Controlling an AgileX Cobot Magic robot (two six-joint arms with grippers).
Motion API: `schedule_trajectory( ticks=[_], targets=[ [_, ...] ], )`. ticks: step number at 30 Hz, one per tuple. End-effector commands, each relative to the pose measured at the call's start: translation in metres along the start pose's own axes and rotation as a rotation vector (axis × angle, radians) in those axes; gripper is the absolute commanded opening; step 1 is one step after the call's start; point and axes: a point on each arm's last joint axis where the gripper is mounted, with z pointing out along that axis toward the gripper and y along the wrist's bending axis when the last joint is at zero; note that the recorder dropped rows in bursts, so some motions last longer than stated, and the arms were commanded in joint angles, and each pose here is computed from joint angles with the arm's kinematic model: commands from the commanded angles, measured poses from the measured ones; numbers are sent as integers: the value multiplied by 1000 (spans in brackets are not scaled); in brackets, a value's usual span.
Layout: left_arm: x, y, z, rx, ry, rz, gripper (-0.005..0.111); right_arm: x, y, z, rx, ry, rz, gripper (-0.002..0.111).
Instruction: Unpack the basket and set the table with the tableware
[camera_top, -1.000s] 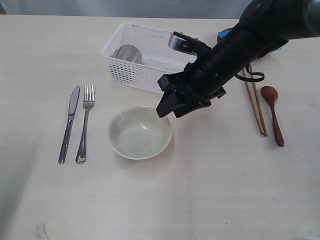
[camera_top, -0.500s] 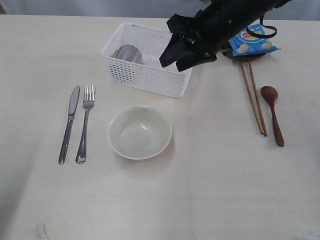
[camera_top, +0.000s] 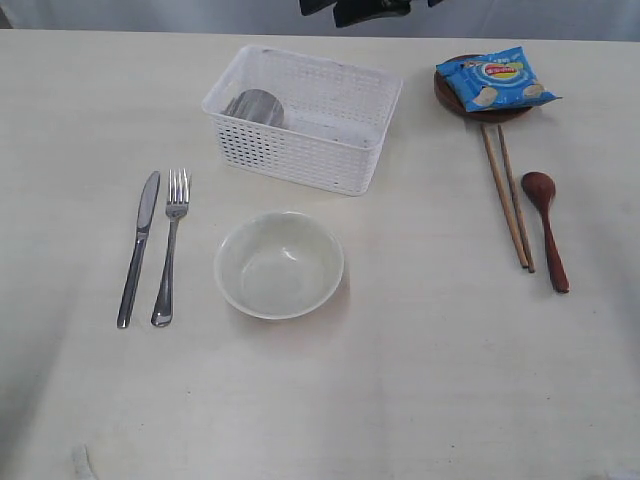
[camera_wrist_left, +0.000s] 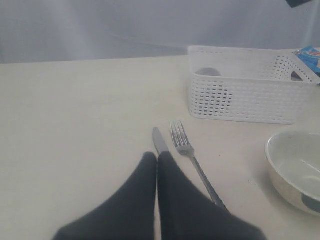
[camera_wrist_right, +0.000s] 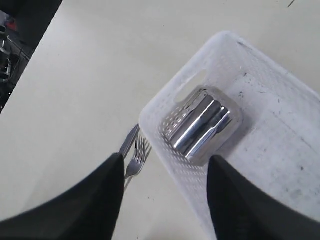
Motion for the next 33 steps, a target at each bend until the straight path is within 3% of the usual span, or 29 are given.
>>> schedule_trajectory(
  ticks=[1,6,14,33],
  targets=[
    [1,0,0,5,-1,0,0,-5,-15,17,-1,24,11,49],
    [1,0,0,5,-1,0,0,0,-34,36,46,63,6,36],
    [1,0,0,5,-1,0,0,6,-51,64,51,77,15,46],
    [1,0,0,5,-1,0,0,-13,-35,79,3,1,-73,46]
  ],
)
